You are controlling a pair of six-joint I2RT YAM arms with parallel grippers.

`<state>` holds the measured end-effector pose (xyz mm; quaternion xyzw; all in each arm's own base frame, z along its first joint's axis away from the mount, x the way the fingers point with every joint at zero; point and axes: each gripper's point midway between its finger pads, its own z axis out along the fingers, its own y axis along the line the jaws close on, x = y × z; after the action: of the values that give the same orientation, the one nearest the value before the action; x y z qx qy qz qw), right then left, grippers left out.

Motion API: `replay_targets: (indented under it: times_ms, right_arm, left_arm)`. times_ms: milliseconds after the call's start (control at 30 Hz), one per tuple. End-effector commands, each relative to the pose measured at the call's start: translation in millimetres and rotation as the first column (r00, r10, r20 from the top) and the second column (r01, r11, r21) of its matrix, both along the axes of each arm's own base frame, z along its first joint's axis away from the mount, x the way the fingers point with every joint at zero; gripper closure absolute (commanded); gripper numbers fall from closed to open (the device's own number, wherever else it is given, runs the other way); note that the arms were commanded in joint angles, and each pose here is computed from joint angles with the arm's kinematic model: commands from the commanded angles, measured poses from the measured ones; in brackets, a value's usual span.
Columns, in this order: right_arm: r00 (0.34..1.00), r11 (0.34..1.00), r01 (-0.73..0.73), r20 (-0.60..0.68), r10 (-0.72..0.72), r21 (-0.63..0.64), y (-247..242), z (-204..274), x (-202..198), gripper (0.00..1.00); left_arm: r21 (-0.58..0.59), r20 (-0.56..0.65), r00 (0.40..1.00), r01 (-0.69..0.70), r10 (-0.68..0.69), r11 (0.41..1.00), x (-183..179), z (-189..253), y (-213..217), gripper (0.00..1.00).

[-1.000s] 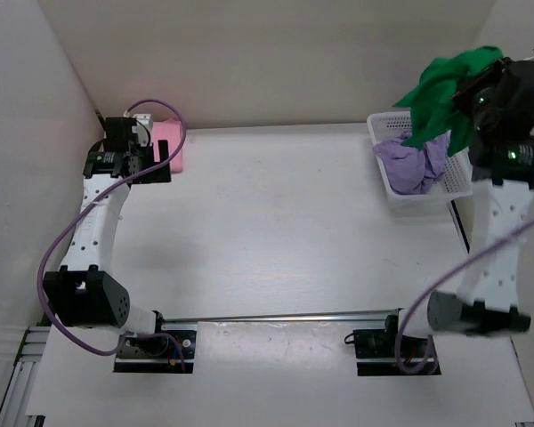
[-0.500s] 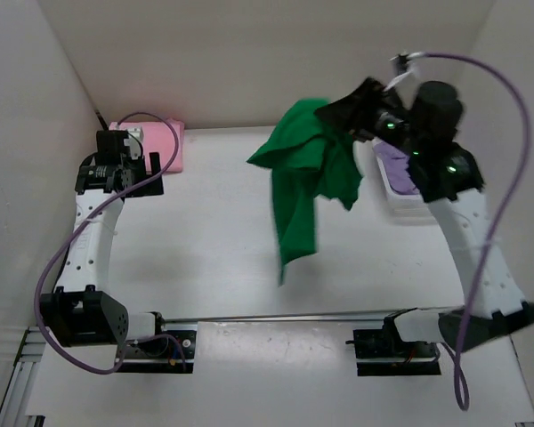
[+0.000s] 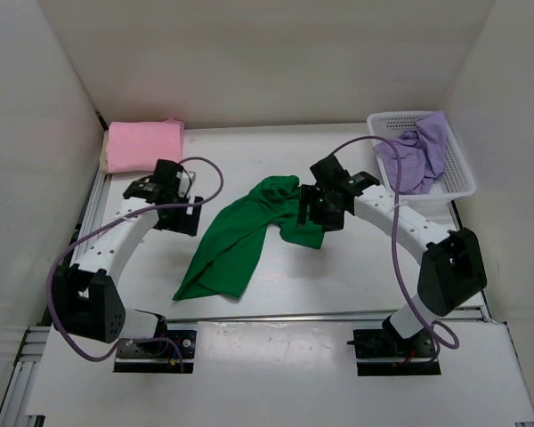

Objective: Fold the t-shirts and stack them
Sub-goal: Move the tshirt to the center of the board

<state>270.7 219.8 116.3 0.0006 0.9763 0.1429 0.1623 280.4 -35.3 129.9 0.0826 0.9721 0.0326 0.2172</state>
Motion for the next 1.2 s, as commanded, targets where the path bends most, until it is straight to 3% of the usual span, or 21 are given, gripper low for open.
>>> replay_targets:
  times_ms: [0, 133, 233, 333, 367, 400, 433, 533, 567, 600, 633, 667, 733, 800, 900, 1000, 1067, 1133, 1167]
  right_arm:
    - [0.994, 0.997, 0.071, 0.088, -0.07, -0.008, -9, 3, 23, 0.22]
    - [0.99, 0.989, 0.142, -0.018, -0.143, -0.05, -18, -36, 27, 0.22]
    - [0.976, 0.976, 0.205, -0.058, -0.209, -0.069, -24, -57, 42, 0.22]
    - [0.968, 0.975, 0.21, -0.124, -0.218, -0.07, -20, -80, 53, 0.22]
    - [0.967, 0.976, 0.207, -0.14, -0.215, -0.072, -18, -86, 54, 0.27]
    - [0.963, 0.974, 0.207, -0.155, -0.22, -0.096, -19, -97, 55, 0.37]
    - [0.961, 0.973, 0.206, -0.166, -0.221, -0.104, -20, -102, 53, 0.45]
    - [0.957, 0.98, 0.189, -0.213, -0.199, -0.066, -9, -113, 52, 0.63]
    - [0.952, 0.978, 0.202, -0.225, -0.209, -0.052, -9, -113, 52, 0.71]
    - [0.948, 0.978, 0.201, -0.238, -0.211, -0.062, -11, -120, 48, 0.91]
    - [0.945, 0.976, 0.21, -0.241, -0.219, -0.063, -12, -119, 45, 1.0]
    - [0.95, 0.974, 0.224, -0.215, -0.227, -0.037, -11, -110, 47, 1.0]
    - [0.941, 0.966, 0.256, -0.22, -0.258, -0.037, -25, -111, 33, 1.0]
    - [0.944, 0.958, 0.287, -0.171, -0.282, 0.004, -38, -89, 31, 1.0]
    - [0.94, 0.944, 0.329, -0.093, -0.329, -0.017, -72, -69, 10, 1.0]
    - [0.935, 0.934, 0.352, -0.025, -0.354, -0.056, -106, -58, -14, 1.0]
    - [0.933, 0.933, 0.357, -0.035, -0.358, -0.035, -119, -59, -31, 1.0]
    - [0.946, 0.946, 0.322, -0.052, -0.32, 0.032, -110, -57, -39, 1.0]
    - [0.951, 0.951, 0.306, -0.058, -0.304, 0.046, -108, -56, -42, 1.0]
  left_arm:
    - [0.019, -0.063, 0.993, 0.103, -0.102, 0.994, -13, -23, -26, 0.0]
    - [0.241, -0.172, 0.98, 0.135, -0.095, 0.961, -29, -75, -5, 0.0]
    - [0.191, -0.293, 0.949, 0.174, -0.113, 0.966, -52, -103, -10, 0.0]
    - [0.168, -0.333, 0.934, 0.194, -0.129, 0.967, -63, -114, -13, 0.02]
    - [0.169, -0.341, 0.931, 0.195, -0.128, 0.966, -65, -119, -13, 0.06]
    - [0.172, -0.353, 0.927, 0.197, -0.126, 0.965, -66, -122, -12, 0.26]
    - [0.172, -0.353, 0.927, 0.197, -0.126, 0.965, -66, -122, -12, 0.35]
    - [0.093, -0.397, 0.905, 0.207, -0.154, 0.974, -76, -124, -24, 0.48]
    - [0.037, -0.412, 0.896, 0.199, -0.166, 0.979, -79, -122, -32, 0.57]
    - [0.011, -0.417, 0.894, 0.185, -0.164, 0.983, -78, -120, -34, 0.66]
    - [-0.007, -0.421, 0.892, 0.176, -0.163, 0.984, -80, -117, -34, 0.78]
    - [-0.016, -0.421, 0.895, 0.154, -0.146, 0.988, -81, -115, -31, 0.9]
    - [0.008, -0.398, 0.91, 0.132, -0.118, 0.991, -73, -111, -23, 0.9]
    - [0.116, -0.36, 0.933, 0.077, -0.03, 0.99, -62, -105, 5, 0.9]
    - [0.252, -0.204, 0.972, -0.058, 0.112, 0.966, -25, -84, 48, 0.9]
    - [0.307, -0.051, 0.976, -0.188, 0.213, 0.933, 20, -51, 78, 0.9]
    - [0.279, 0.041, 0.974, -0.225, 0.222, 0.933, 61, -23, 77, 0.9]
    - [0.271, 0.094, 0.967, -0.254, 0.237, 0.928, 83, -7, 80, 0.75]
    - [0.263, 0.153, 0.956, -0.285, 0.252, 0.922, 101, 12, 85, 0.54]
